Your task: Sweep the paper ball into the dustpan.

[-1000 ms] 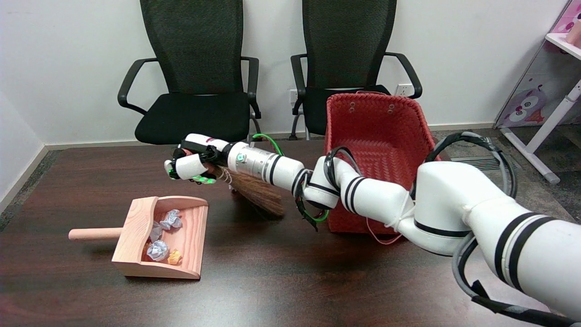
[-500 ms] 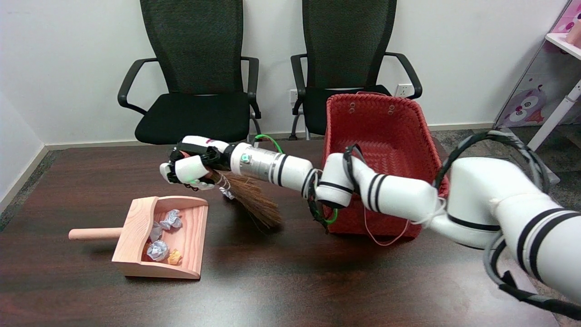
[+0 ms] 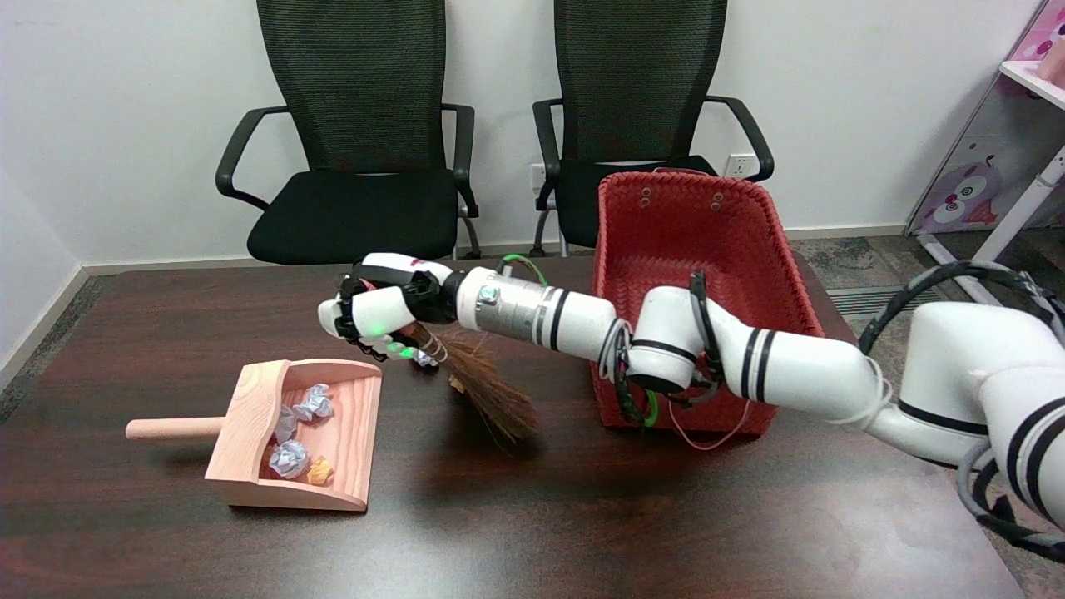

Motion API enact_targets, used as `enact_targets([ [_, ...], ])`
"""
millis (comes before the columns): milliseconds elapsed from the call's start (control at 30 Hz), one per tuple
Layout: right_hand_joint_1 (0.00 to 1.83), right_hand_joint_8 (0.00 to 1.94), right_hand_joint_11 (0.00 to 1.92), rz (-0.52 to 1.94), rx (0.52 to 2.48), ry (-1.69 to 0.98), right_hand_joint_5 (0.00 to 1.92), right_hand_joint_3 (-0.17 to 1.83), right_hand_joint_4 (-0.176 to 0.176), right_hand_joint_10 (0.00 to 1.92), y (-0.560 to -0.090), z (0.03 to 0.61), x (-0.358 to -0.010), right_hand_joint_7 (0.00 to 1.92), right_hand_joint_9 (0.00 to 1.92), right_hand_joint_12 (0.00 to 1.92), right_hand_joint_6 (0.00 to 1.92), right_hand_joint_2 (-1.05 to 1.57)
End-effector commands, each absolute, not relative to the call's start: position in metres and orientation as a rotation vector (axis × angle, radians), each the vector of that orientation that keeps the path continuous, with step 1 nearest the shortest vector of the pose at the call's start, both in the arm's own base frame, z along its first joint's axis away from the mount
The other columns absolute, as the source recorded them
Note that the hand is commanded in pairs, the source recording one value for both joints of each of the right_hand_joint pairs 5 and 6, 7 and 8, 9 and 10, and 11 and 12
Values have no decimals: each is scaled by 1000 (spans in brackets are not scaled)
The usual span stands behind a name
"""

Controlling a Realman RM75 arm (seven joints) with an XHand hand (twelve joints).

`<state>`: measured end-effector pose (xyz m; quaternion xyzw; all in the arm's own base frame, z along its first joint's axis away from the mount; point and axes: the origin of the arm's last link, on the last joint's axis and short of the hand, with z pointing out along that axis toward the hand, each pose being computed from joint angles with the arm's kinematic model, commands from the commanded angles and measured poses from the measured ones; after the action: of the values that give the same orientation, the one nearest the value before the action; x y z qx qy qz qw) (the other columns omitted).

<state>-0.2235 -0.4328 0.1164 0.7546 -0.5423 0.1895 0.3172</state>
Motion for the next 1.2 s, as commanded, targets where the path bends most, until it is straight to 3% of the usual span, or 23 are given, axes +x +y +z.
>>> enact_targets([
  [33,875,1920,1920,724,1905,-1588,1920,1460,4,1920,-420,120,-217,1920,1920,1920,1920,1188],
  [700,848,1920,1920,1497,1699,-1893,1920,1680,3,1920,-428,149,-160,1920,1920,1920,1920,1040],
  [1033,813,1920,1920,1636,1765,-1821,1920,1686,5,1920,-422,178,-118,1920,1920,1920,1920,1083],
  [1200,800,1920,1920,1451,1866,-1693,1920,1617,7,1920,-442,171,-107,1920,1920,1920,1920,1143],
])
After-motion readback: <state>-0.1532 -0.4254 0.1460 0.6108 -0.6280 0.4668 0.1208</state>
